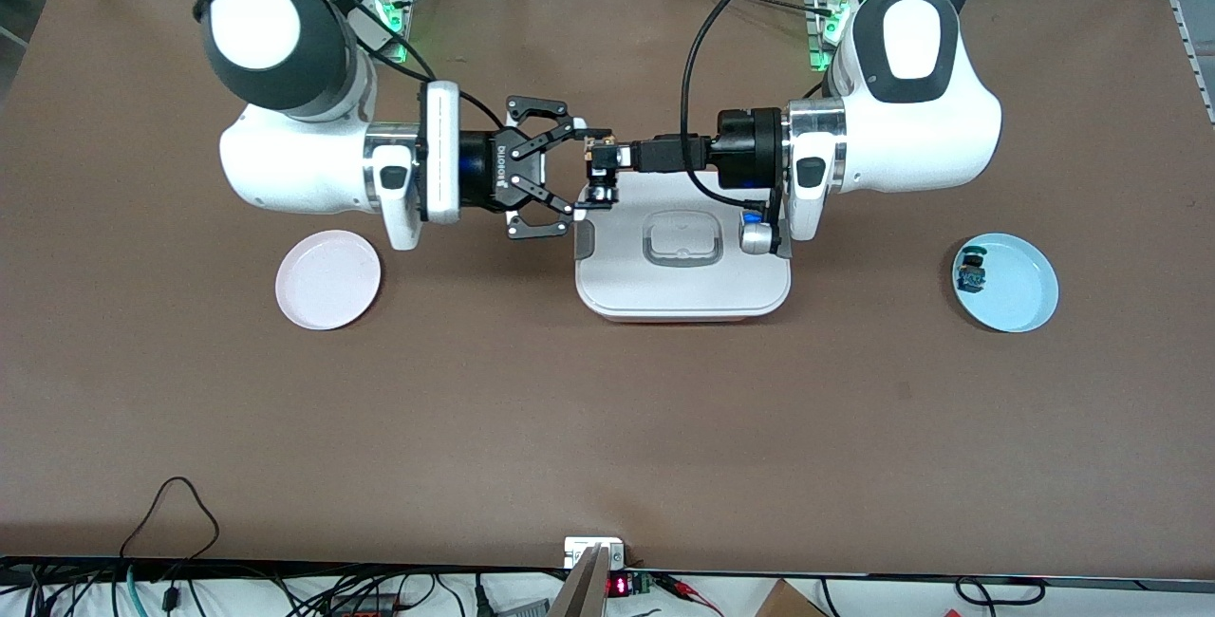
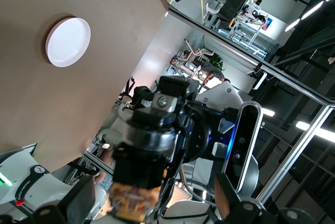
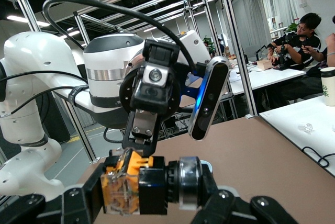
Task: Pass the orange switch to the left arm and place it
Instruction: 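Carry the switch over the box toward the left gripper, then grasp the switch with the left gripper while the right gripper opens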
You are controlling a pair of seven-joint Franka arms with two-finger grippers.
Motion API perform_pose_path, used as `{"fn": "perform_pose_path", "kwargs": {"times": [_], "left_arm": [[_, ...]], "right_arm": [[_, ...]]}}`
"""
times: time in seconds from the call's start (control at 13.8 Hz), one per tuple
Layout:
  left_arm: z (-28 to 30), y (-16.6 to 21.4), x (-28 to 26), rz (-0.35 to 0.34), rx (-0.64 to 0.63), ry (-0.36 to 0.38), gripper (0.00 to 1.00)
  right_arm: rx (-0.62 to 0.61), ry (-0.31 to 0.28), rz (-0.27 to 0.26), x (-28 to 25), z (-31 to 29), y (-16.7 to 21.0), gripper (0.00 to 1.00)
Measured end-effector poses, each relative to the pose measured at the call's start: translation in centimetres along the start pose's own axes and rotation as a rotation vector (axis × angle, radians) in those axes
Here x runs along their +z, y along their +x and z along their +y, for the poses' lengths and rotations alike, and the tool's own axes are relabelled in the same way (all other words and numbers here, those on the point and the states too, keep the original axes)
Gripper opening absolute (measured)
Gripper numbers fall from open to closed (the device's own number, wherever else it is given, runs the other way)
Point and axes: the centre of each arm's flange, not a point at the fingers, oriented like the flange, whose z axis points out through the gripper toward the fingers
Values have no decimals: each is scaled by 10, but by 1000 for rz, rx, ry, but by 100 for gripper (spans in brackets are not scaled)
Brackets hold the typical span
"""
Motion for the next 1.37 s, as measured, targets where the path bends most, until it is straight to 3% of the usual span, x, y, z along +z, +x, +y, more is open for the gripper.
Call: {"fn": "perform_pose_path", "kwargs": {"times": [0.22,0.58,0.72,0.79,1.01,1.37], "left_arm": [[0,1,-2,3,-2,-1,90],[-3,6,-6,11,-8,-2,88],[-4,6,-7,12,1,-1,82],[-6,7,-7,12,9,1,78],[-12,9,-6,12,34,6,41],[-11,9,-7,12,35,5,40]], "right_arm": [[3,3,2,6,-2,-1,72],[3,3,5,6,-2,0,72],[3,3,5,6,-2,0,72],[3,3,5,6,-2,0,72],[2,-1,9,4,-2,1,72],[-1,-2,11,5,-2,2,72]]}}
